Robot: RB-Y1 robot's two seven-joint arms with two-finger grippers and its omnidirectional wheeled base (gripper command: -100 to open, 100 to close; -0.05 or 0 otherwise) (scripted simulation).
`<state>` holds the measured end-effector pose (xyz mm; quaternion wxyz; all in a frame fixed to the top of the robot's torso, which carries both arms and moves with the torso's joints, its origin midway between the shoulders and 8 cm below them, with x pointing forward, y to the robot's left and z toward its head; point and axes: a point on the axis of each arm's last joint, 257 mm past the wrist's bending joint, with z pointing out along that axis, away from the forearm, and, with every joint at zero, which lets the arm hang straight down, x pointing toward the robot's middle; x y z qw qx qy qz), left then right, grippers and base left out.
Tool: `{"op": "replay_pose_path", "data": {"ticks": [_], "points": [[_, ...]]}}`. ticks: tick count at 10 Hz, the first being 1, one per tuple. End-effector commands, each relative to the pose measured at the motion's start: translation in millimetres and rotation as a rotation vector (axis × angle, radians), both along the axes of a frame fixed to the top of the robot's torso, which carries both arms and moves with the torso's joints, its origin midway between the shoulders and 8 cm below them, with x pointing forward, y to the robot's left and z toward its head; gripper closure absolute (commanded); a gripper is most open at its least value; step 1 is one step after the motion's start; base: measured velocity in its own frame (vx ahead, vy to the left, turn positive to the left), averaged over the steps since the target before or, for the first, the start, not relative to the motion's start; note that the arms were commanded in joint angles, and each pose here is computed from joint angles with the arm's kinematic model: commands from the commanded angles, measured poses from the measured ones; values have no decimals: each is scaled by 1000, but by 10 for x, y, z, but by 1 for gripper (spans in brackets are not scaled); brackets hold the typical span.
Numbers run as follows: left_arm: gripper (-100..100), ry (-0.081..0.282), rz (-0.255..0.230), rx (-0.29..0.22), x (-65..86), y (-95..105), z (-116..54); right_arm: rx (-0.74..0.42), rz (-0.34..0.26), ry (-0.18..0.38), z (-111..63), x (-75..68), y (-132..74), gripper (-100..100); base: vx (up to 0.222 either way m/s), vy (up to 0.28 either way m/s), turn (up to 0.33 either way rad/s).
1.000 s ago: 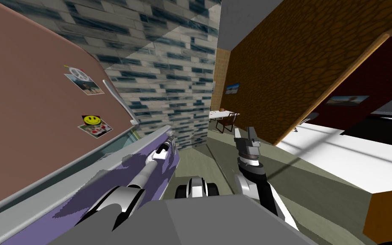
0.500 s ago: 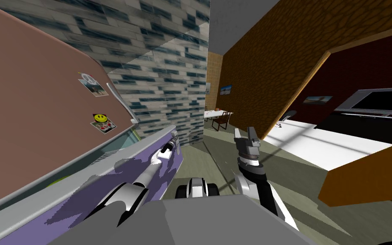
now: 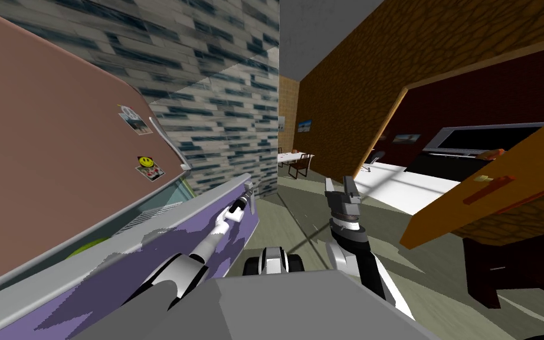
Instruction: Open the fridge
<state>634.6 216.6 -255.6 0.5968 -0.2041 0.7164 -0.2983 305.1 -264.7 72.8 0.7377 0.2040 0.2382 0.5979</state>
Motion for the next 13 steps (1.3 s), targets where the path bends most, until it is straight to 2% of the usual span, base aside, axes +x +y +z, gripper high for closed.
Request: {"op": "replay_pose_path", "data": {"ticks": [1,2,3,7,9,10,11,13], "points": [[100,-10,-57,-10,-43,-360,61,0,0,0,0,0,0,0,-199,9,-113],[100,-13,-83,-12,-69,-525,72,0,0,0,0,0,0,0,-252,-23,-134],[-100,-10,-63,-1,-5,-396,148,0,0,0,0,0,0,0,-150,-24,-61],[-100,-10,-64,-1,115,-415,368,0,0,0,-1,-1,-1,0,3,12,26],[-100,-10,-66,-1,195,-434,535,0,0,0,-1,-1,-1,0,-40,8,8],[-100,-4,-63,1,175,-423,468,0,0,0,-1,0,-1,0,-15,2,-2],[0,1,-62,1,177,-419,458,0,0,0,-1,0,-1,0,0,0,0],[0,6,-61,1,169,-415,430,0,0,0,-1,-1,-1,0,0,0,0]]}}
